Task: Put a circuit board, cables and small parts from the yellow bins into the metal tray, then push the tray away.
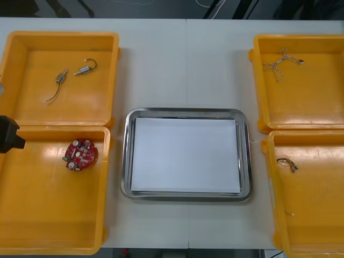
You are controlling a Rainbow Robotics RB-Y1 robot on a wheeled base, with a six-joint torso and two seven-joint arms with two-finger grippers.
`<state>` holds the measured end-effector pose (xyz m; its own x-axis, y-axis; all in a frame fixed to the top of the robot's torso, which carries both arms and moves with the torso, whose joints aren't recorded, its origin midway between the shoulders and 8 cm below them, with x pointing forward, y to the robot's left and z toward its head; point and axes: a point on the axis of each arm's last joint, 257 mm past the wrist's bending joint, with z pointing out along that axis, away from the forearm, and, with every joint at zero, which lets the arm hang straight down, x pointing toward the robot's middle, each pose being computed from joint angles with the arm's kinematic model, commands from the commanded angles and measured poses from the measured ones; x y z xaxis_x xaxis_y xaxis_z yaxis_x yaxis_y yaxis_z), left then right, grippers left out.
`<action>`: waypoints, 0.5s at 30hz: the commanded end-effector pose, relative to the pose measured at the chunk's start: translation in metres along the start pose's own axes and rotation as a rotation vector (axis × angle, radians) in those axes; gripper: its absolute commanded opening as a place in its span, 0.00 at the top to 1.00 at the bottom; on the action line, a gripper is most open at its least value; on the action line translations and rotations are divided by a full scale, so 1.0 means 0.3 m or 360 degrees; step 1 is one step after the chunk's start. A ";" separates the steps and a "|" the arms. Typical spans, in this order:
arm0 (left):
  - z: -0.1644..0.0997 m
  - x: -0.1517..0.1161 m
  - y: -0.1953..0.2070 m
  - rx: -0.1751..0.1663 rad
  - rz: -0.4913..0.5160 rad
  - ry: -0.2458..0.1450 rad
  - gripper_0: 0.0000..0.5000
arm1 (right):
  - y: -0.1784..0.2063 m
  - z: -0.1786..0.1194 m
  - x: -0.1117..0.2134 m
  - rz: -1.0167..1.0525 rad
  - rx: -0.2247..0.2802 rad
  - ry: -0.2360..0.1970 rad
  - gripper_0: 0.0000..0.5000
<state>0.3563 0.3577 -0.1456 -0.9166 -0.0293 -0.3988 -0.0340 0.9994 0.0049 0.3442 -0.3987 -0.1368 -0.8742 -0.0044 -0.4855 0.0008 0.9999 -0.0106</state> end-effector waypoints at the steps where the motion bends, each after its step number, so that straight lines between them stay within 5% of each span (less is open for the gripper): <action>1: -0.028 -0.011 0.025 -0.0037 0.0097 -0.0043 0.00 | 0.000 0.002 0.006 -0.0143 0.0041 0.0007 0.00; 10: -0.028 -0.011 0.025 -0.0037 0.0097 -0.0043 0.00 | 0.064 0.090 0.023 -0.0177 -0.0035 -0.0025 0.00; 11: 0.016 0.035 0.011 -0.0008 0.0091 0.0038 0.00 | 0.071 0.105 0.031 -0.0181 -0.0035 -0.0019 0.00; 15: 0.022 0.036 0.006 -0.0001 0.0092 0.0047 0.00 | 0.093 0.161 0.057 -0.0192 -0.0031 -0.0014 0.00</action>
<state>0.3532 0.3581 -0.1504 -0.9213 -0.0333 -0.3874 -0.0371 0.9993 0.0023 0.3598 -0.3742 -0.1702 -0.8564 -0.0446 -0.5144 -0.0551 0.9985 0.0051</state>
